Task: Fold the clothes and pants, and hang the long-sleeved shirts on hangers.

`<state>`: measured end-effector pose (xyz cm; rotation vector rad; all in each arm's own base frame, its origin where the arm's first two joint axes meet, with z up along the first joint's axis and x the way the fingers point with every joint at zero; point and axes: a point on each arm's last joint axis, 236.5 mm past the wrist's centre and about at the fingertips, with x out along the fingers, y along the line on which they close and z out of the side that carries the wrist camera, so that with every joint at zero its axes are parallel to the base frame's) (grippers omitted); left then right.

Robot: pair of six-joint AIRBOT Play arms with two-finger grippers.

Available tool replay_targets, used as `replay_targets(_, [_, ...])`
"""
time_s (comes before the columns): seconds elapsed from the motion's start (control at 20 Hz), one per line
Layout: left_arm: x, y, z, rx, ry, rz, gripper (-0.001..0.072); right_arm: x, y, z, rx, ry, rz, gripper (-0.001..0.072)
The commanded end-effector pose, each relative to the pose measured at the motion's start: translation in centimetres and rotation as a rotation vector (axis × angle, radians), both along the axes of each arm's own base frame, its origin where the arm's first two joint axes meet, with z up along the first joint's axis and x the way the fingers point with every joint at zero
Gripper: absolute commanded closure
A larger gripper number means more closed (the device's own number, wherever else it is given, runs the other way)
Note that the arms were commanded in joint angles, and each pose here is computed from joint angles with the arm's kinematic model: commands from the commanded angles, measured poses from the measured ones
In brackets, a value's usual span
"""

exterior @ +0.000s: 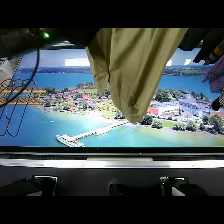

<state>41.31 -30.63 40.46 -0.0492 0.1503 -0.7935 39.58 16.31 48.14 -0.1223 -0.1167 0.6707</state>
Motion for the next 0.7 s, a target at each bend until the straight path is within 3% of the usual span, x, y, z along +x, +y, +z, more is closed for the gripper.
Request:
replay_targets(0.0, [-0.2, 1.2, 4.5, -0.065, -0.155, 0.045, 0.0083, 0.4, -1.8, 1.5, -0.022, -0.075, -0.096, 0.0692])
replay_targets(0.2, [-0.6, 2.0, 5.8, -0.059, -0.211, 0.065, 0.0083, 0.9, -6.4, 3.8, 0.012, -0.131, -0.307, 0.0692])
replay_targets(0.4, [0.0, 1.9, 3.6, 0.028, -0.178, 0.069, 0.0087, 0.9, -12.5, 3.2, 0.006, -0.071, -0.569, 0.0691])
replay_targets(0.55, [0.2, 1.7, 1.5, 0.087, -0.133, 0.059, 0.0095, -1.6, -15.4, 2.5, -0.035, -0.008, -0.684, 0.0691])
replay_targets(0.65, [0.5, 1.4, 0.4, 0.105, -0.104, 0.050, 0.0095, -4.4, -16.1, 2.4, 0.016, 0.044, -0.702, 0.0691])
